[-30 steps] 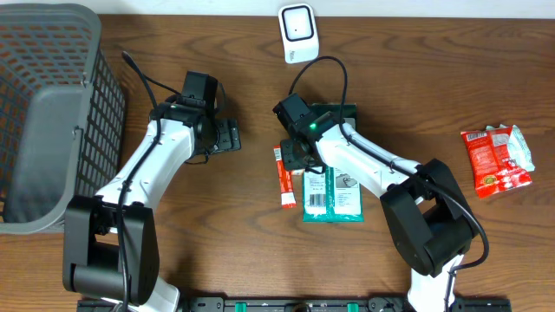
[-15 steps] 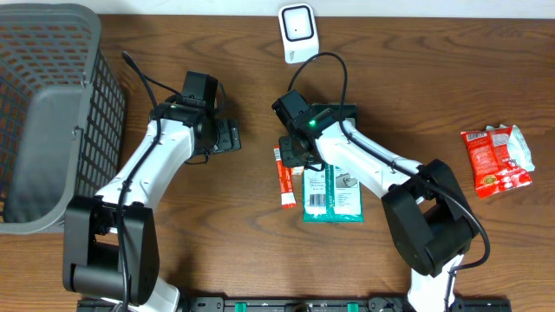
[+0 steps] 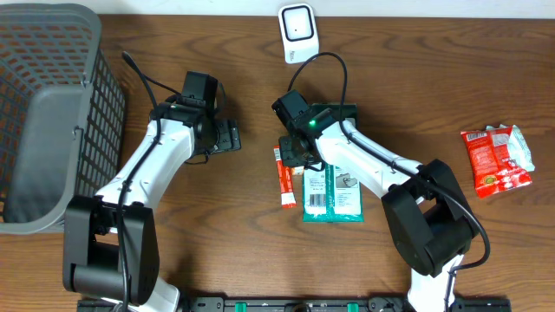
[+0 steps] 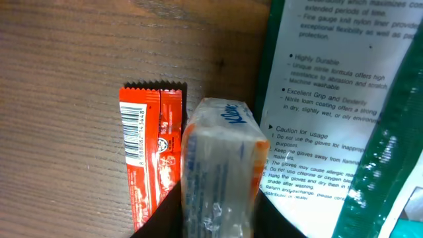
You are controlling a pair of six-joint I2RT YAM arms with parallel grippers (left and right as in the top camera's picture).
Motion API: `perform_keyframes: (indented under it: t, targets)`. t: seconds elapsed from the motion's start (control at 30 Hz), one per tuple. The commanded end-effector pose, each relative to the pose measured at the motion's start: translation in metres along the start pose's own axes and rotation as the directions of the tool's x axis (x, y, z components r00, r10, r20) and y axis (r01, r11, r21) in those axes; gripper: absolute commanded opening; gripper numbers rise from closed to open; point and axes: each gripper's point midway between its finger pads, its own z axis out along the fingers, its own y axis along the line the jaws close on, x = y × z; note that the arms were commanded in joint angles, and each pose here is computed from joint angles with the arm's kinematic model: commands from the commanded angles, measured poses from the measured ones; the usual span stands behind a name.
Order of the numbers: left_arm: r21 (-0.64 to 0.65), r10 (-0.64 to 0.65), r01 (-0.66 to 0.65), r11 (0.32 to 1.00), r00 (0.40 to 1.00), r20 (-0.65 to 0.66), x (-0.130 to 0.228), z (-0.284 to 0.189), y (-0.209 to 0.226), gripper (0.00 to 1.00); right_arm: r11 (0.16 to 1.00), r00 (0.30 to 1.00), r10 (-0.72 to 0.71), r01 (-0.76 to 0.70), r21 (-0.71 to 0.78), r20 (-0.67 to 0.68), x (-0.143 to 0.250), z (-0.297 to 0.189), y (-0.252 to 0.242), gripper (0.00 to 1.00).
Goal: Scan the item barcode
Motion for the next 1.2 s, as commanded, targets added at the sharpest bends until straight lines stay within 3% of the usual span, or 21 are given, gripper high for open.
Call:
perform_keyframes:
  t: [0.0,0.1,0.17,0.2,0.27,0.33,0.43,0.53,0.7,0.87,1.0,1.17]
  targets:
    - [-0.01,-0.003,0.004,1.0,1.0,0.028,-0.006,-0.007,0.002,0.87,1.0,1.0,0.0,0.0,0.004,0.017,-0.005,-0.003,0.003,0.46]
    - [-0.01,-0.003,0.004,1.0,1.0,0.028,-0.006,-0.007,0.002,0.88,1.0,1.0,0.0,0.0,0.005,0.014,-0.005,-0.003,0.003,0.27]
    - [-0.01,-0.003,0.004,1.0,1.0,0.028,-0.006,-0.007,0.002,0.87,1.0,1.0,-0.001,0.001,0.005,0.012,-0.004,-0.003,0.003,0.21]
    - [-0.01,-0.003,0.004,1.0,1.0,0.028,-0.006,-0.007,0.002,0.87,1.0,1.0,-0.001,0.001,0.006,0.011,-0.004,-0.003,0.002,0.21]
    - [-0.01,-0.003,0.004,1.0,1.0,0.028,-0.006,-0.007,0.002,0.87,1.0,1.0,-0.001,0.001,0.007,0.011,-0.004,-0.003,0.002,0.38]
    - [-0.01,-0.003,0.004,1.0,1.0,0.028,-0.006,-0.007,0.002,0.87,1.0,1.0,-0.001,0.001,0.006,0.01,-0.004,-0.003,0.002,0.41]
    - [-0.01,-0.003,0.004,1.0,1.0,0.028,-0.006,-0.007,0.002,0.87,1.0,1.0,-0.001,0.001,0.008,0.006,-0.002,-0.002,0.002,0.36]
    - [-0.01,-0.003,0.004,1.0,1.0,0.028,-0.006,-0.007,0.002,0.87,1.0,1.0,-0.007,0.007,0.013,-0.006,0.002,-0.001,0.002,0.25]
    - [-0.01,-0.003,0.004,1.0,1.0,0.028,-0.006,-0.007,0.002,0.87,1.0,1.0,-0.008,0.008,0.011,-0.011,0.003,-0.001,0.003,0.21]
    - [-0.01,-0.003,0.004,1.0,1.0,0.028,-0.006,-0.007,0.002,0.87,1.0,1.0,-0.007,0.007,0.009,-0.007,0.001,-0.004,0.003,0.01]
    - [-0.01,-0.003,0.004,1.0,1.0,0.028,-0.006,-0.007,0.002,0.87,0.999,0.999,-0.044,0.044,0.0,0.014,-0.006,-0.025,0.006,0.01]
    - [-0.01,-0.003,0.004,1.0,1.0,0.028,-0.006,-0.007,0.002,0.88,0.997,0.993,-0.072,0.071,0.007,0.091,-0.026,-0.087,0.007,0.01]
